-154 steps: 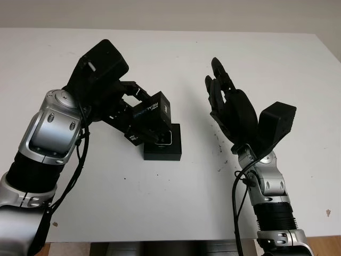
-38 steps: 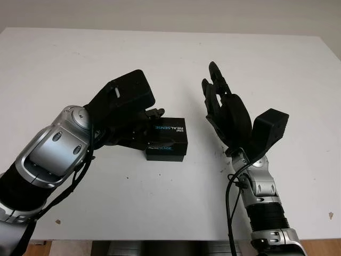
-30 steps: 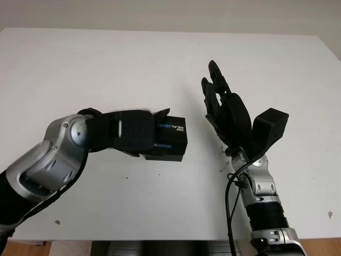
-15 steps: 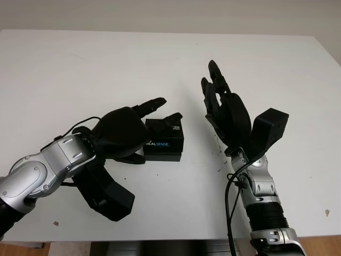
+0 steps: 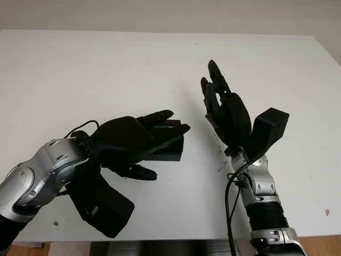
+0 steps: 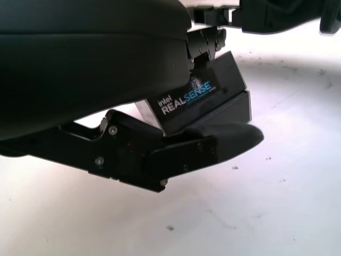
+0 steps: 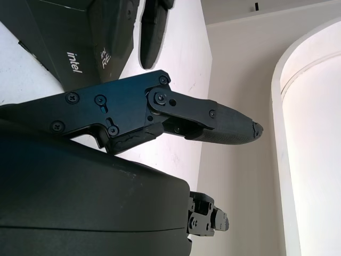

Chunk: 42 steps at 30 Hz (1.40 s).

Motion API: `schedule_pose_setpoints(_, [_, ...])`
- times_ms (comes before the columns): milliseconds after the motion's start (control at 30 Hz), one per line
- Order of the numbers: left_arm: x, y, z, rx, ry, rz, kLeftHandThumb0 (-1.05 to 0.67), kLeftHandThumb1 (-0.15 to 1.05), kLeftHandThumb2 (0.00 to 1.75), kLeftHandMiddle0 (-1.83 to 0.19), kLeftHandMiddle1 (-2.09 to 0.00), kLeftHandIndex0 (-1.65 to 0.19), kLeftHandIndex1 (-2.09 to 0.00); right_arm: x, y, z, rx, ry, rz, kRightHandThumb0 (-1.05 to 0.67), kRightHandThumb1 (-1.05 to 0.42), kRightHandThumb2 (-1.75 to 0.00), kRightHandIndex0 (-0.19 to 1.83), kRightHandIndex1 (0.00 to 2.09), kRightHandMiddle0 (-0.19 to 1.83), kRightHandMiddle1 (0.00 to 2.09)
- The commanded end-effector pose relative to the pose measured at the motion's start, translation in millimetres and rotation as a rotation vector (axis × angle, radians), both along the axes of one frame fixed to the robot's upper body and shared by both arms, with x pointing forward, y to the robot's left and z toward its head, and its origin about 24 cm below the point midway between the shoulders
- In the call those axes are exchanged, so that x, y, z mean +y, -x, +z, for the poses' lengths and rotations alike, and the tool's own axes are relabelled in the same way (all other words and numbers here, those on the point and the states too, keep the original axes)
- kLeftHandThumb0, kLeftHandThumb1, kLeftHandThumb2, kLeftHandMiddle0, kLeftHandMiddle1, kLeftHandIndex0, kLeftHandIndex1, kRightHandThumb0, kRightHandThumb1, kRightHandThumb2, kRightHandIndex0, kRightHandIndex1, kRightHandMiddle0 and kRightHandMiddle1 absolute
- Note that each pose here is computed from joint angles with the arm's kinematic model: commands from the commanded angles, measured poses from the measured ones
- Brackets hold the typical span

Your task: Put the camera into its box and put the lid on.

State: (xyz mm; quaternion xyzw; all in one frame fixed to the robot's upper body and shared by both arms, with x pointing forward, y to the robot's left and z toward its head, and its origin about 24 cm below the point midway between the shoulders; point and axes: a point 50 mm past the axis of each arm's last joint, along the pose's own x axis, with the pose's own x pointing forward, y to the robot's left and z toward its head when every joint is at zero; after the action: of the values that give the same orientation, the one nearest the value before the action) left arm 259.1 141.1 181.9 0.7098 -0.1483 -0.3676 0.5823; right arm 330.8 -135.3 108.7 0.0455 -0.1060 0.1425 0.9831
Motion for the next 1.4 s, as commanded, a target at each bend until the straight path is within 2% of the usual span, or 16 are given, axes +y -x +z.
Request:
schedule_pose_setpoints(0, [0.7, 1.5, 8, 0.055, 0.073, -0.005, -0.67, 1.05, 0.66, 0.19, 0.00, 0.19, 0.00, -1, -1.9, 4, -0.012, 0.008, 0.002, -0.66, -1.05, -0.61, -0.07, 0.06, -0.07, 0.06])
schedule_pose_setpoints(133, [5.1, 0.1, 30, 0.260, 0.263, 0.014, -0.68, 1.05, 0.66, 0.19, 0.00, 0.19, 0.00, -2, -2.5, 4, -0.012, 0.011, 0.003, -0.66, -1.05, -0.62, -0.07, 0.06, -0.07, 0.06])
schedule_pose_setpoints(267, [8.5, 1.8, 42, 0.298, 0.317, 0.011, -0.69, 1.05, 0.68, 0.19, 0.00, 0.19, 0.00, -2, -3.1, 4, -0.015, 0.013, 0.007, -0.65, -1.05, -0.62, -0.07, 0.05, -0.07, 0.06])
schedule_pose_setpoints(333, [11.8, 2.2, 48, 0.346, 0.364, 0.030, -0.67, 1.05, 0.68, 0.19, 0.00, 0.19, 0.00, -1, -3.3, 4, -0.014, 0.016, 0.009, -0.64, -1.05, -0.62, -0.07, 0.05, -0.07, 0.06])
schedule_pose_setpoints(400, [15.4, 2.4, 55, 0.371, 0.466, 0.039, -0.67, 1.05, 0.67, 0.19, 0.00, 0.19, 0.00, -1, -3.3, 4, -0.012, 0.016, 0.008, -0.64, -1.05, -0.63, -0.07, 0.05, -0.07, 0.06])
schedule_pose_setpoints(467, [19.7, 2.6, 62, 0.357, 0.590, 0.053, -0.67, 1.05, 0.63, 0.16, -0.03, 0.15, -0.02, -2, -3.4, 4, -0.011, 0.015, 0.008, -0.64, -1.05, -0.63, -0.08, 0.05, -0.07, 0.05])
schedule_pose_setpoints(500, [23.0, 2.8, 69, 0.319, 0.678, 0.059, -0.67, 1.05, 0.57, -0.03, -0.13, 0.08, -0.06, -2, -3.7, 4, -0.009, 0.013, 0.008, -0.64, -1.05, -0.62, -0.08, 0.05, -0.07, 0.05])
schedule_pose_setpoints(567, [30.3, 0.5, 80, 0.262, 0.876, 0.070, -0.65, 1.05, 0.44, -0.20, -0.13, -0.11, -0.14, -3, -4.0, 3, -0.008, 0.013, 0.009, -0.64, -1.05, -0.62, -0.08, 0.05, -0.07, 0.05])
schedule_pose_setpoints(633, [37.5, -10.6, 88, 0.219, 1.063, 0.074, -0.57, 1.05, 0.34, -0.39, -0.18, -0.30, -0.23, -3, -4.2, 3, -0.007, 0.016, 0.009, -0.64, -1.05, -0.62, -0.08, 0.05, -0.07, 0.06])
schedule_pose_setpoints(700, [45.1, -28.3, 89, 0.187, 1.147, 0.085, -0.54, 1.05, 0.25, -0.42, -0.31, -0.34, -0.34, -3, -4.3, 2, -0.001, 0.019, 0.008, -0.64, -1.05, -0.62, -0.08, 0.05, -0.07, 0.06])
schedule_pose_setpoints(767, [51.0, -44.9, 88, 0.149, 1.092, 0.133, -0.54, 1.03, 0.13, -0.24, -0.53, -0.20, -0.48, -4, -4.1, 2, 0.003, 0.021, 0.007, -0.65, -1.05, -0.62, -0.08, 0.05, -0.07, 0.06])
schedule_pose_setpoints(800, [53.3, -53.1, 86, 0.147, 1.034, 0.167, -0.57, 1.01, 0.09, -0.20, -0.52, -0.16, -0.50, -4, -4.1, 2, 0.003, 0.021, 0.005, -0.65, -1.05, -0.61, -0.07, 0.05, -0.07, 0.06])
schedule_pose_setpoints(900, [57.1, -73.2, 81, 0.172, 0.834, 0.236, -0.75, 0.97, 0.06, -0.11, -0.20, -0.02, -0.32, -6, -3.8, 3, 0.010, 0.020, -0.003, -0.66, -1.05, -0.60, -0.07, 0.06, -0.06, 0.06])
schedule_pose_setpoints(1000, [59.5, -88.9, 75, 0.245, 0.683, 0.284, -0.84, 0.95, 0.05, -0.03, -0.07, 0.06, -0.20, -6, -3.7, 3, 0.019, 0.019, -0.007, -0.66, -1.05, -0.59, -0.07, 0.06, -0.06, 0.06])
schedule_pose_setpoints(1200, [56.4, -110.5, 60, 0.406, 0.553, 0.269, -0.93, 0.94, 0.05, 0.04, -0.04, 0.13, -0.11, -8, -3.2, 3, 0.025, 0.020, -0.015, -0.67, -1.05, -0.59, -0.07, 0.06, -0.05, 0.06])
schedule_pose_setpoints(1367, [55.9, -119.5, 48, 0.508, 0.497, 0.270, -0.96, 0.92, 0.05, 0.06, -0.04, 0.17, -0.07, -8, -2.3, 4, 0.031, 0.023, -0.016, -0.67, -1.05, -0.59, -0.07, 0.05, -0.06, 0.06])
